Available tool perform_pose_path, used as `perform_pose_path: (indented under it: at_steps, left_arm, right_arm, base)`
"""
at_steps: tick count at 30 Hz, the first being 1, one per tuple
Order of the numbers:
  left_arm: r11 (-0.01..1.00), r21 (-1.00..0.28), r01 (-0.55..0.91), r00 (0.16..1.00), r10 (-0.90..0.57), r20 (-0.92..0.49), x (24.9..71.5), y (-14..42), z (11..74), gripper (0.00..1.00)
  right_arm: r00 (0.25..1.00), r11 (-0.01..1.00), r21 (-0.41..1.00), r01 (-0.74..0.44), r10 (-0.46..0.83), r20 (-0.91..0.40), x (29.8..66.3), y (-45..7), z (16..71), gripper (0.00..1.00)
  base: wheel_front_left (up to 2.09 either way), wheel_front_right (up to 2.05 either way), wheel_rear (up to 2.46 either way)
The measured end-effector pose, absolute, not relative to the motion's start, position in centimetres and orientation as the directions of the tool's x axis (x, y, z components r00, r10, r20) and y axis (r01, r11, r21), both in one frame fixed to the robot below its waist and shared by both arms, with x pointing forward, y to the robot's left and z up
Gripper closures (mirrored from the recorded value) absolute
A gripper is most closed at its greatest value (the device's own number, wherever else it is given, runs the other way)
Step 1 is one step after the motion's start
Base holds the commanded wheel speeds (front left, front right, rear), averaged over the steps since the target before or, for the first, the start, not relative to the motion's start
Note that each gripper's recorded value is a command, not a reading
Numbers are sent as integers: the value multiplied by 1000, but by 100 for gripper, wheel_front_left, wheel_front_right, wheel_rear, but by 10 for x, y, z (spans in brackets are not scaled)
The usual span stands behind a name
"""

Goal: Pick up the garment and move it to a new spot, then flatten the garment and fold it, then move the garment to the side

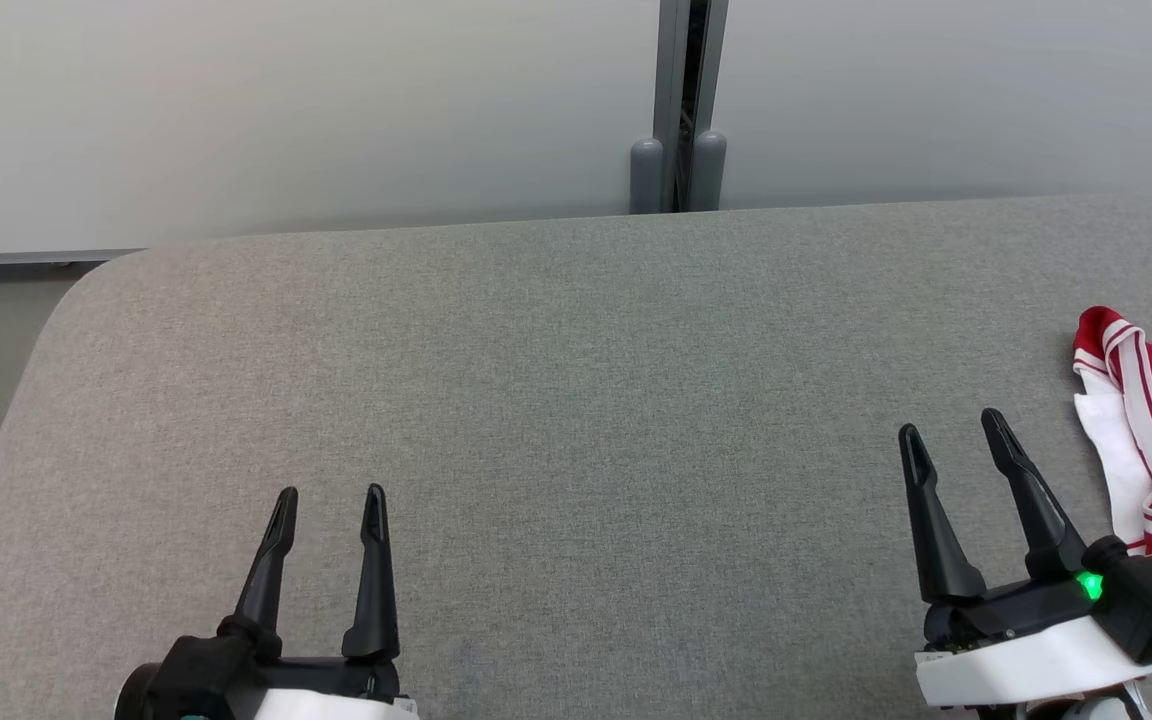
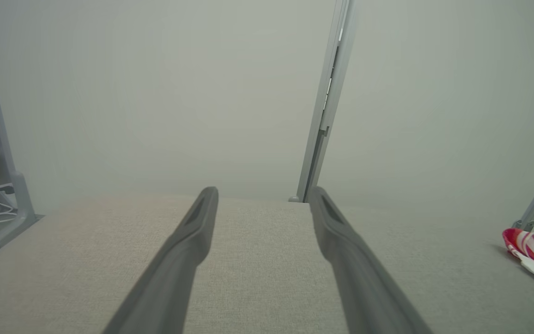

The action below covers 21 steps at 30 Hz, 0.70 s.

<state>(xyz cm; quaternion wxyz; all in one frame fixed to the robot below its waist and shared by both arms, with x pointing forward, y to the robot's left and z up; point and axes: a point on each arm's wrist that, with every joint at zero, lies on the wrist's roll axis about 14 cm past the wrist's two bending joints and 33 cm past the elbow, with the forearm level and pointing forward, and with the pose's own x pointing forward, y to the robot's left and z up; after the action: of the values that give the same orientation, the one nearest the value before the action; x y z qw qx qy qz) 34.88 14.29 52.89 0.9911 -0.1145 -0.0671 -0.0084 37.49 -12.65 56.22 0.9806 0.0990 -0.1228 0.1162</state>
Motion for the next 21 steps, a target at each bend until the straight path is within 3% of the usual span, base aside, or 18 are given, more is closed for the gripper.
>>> perform_pose_path:
  at_steps: [17, 18, 21]
  left_arm:
    - [965, -256, 53, 993, -25, 112, 347, 141, 521, 0]
    - [964, -260, 56, 993, -28, 112, 347, 140, 521, 100]
    - [964, -262, 49, 997, -30, 76, 344, 140, 510, 100]
  right_arm:
    - [942, 951, 161, -263, 217, 256, 375, -124, 560, 0]
    - [942, 951, 160, -265, 219, 256, 375, -123, 560, 100]
    - [949, 950, 172, -262, 221, 225, 373, -121, 549, 100]
  base:
    - [0, 0, 0]
    - [0, 0, 0]
    - [0, 0, 0]
